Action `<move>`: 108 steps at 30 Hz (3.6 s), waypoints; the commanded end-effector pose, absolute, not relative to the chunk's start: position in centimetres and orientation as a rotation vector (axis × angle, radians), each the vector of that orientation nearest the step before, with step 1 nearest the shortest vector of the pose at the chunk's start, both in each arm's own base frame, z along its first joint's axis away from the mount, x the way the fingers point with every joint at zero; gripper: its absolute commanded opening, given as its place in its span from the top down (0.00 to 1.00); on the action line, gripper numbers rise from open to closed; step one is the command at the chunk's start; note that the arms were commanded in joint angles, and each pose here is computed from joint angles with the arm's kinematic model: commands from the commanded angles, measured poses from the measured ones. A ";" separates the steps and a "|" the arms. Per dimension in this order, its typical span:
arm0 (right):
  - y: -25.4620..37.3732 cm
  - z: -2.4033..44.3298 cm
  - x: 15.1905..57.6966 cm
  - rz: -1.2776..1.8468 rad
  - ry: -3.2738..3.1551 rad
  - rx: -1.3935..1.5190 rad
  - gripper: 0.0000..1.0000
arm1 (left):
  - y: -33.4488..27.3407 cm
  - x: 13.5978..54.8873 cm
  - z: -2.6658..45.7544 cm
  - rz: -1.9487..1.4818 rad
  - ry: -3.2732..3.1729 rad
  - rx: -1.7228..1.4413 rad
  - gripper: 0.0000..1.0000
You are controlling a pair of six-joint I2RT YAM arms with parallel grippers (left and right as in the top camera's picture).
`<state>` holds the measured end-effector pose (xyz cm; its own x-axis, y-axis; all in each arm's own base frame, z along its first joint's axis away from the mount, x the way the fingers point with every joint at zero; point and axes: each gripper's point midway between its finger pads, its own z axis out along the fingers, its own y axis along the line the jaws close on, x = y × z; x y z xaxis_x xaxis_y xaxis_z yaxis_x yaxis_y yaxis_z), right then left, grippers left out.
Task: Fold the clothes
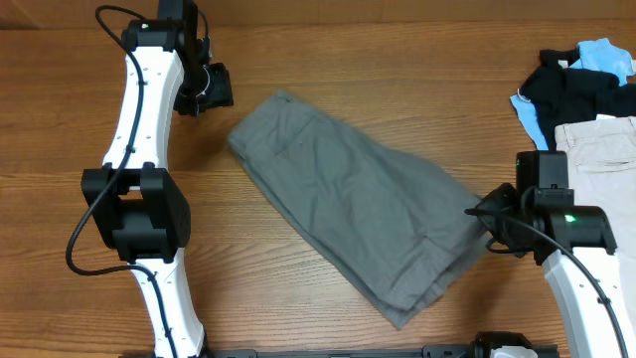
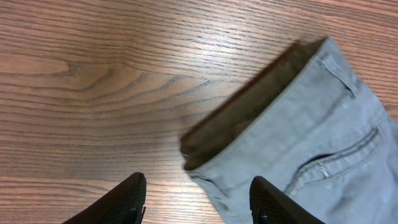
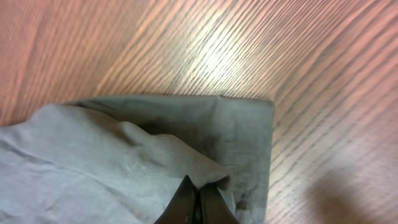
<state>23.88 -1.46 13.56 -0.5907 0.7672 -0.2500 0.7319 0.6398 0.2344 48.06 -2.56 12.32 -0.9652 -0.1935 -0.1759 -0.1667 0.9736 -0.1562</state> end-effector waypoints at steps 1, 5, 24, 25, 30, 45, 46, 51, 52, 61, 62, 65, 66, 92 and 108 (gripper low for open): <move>-3.2 14.3 23.6 0.031 2.485 1.233 0.96 | -2.6 47.8 13.4 -0.226 2.912 -0.269 0.43; -3.6 14.3 23.3 -0.004 2.479 1.244 0.94 | -2.6 47.8 13.4 -0.226 2.915 -0.269 0.43; 2.0 14.1 18.3 0.269 2.764 1.169 0.00 | -2.6 47.8 13.4 -0.226 2.912 -0.267 0.42; 2.3 14.3 17.5 0.273 2.781 1.157 0.00 | -2.6 47.8 13.4 -0.226 2.912 -0.267 0.42; 5.3 15.8 14.0 0.463 2.837 1.027 0.00 | -2.6 47.8 13.4 -0.226 2.912 -0.267 0.42; 9.9 10.3 10.4 0.821 2.911 0.957 0.04 | -2.6 47.5 13.3 -0.225 2.925 -0.270 0.42; 10.0 9.6 10.4 0.827 2.915 0.960 0.04 | -2.6 47.5 13.3 -0.225 2.925 -0.270 0.42; 9.8 7.3 10.0 0.803 2.929 1.024 0.07 | -2.6 47.6 13.4 -0.226 2.922 -0.269 0.41; 9.8 7.2 10.0 0.801 2.928 1.024 0.07 | -2.6 47.6 13.4 -0.226 2.921 -0.269 0.41; 8.5 6.7 11.5 0.684 2.860 1.092 0.07 | -2.6 47.7 13.4 -0.226 2.918 -0.269 0.41; 8.5 6.6 11.7 0.681 2.847 1.114 0.07 | -2.6 47.7 13.4 -0.226 2.918 -0.269 0.41; 8.7 6.6 12.7 0.691 2.829 1.123 0.08 | -2.6 47.7 13.4 -0.226 2.918 -0.269 0.41; 8.8 6.6 12.9 0.690 2.829 1.132 0.07 | -2.6 47.7 13.4 -0.226 2.918 -0.269 0.40; 13.9 4.9 12.8 0.436 2.931 0.941 0.05 | -2.6 47.5 13.3 -0.225 2.924 -0.270 0.40; 12.2 4.5 12.5 0.282 2.912 1.031 0.96 | -2.6 47.6 13.4 -0.225 2.921 -0.269 0.40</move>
<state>11.72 12.13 3.49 -0.7981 0.6003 0.0515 0.5994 0.7824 0.1690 47.68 -2.56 12.20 -0.9679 -0.1935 -0.1604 -0.1691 0.9735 -0.1537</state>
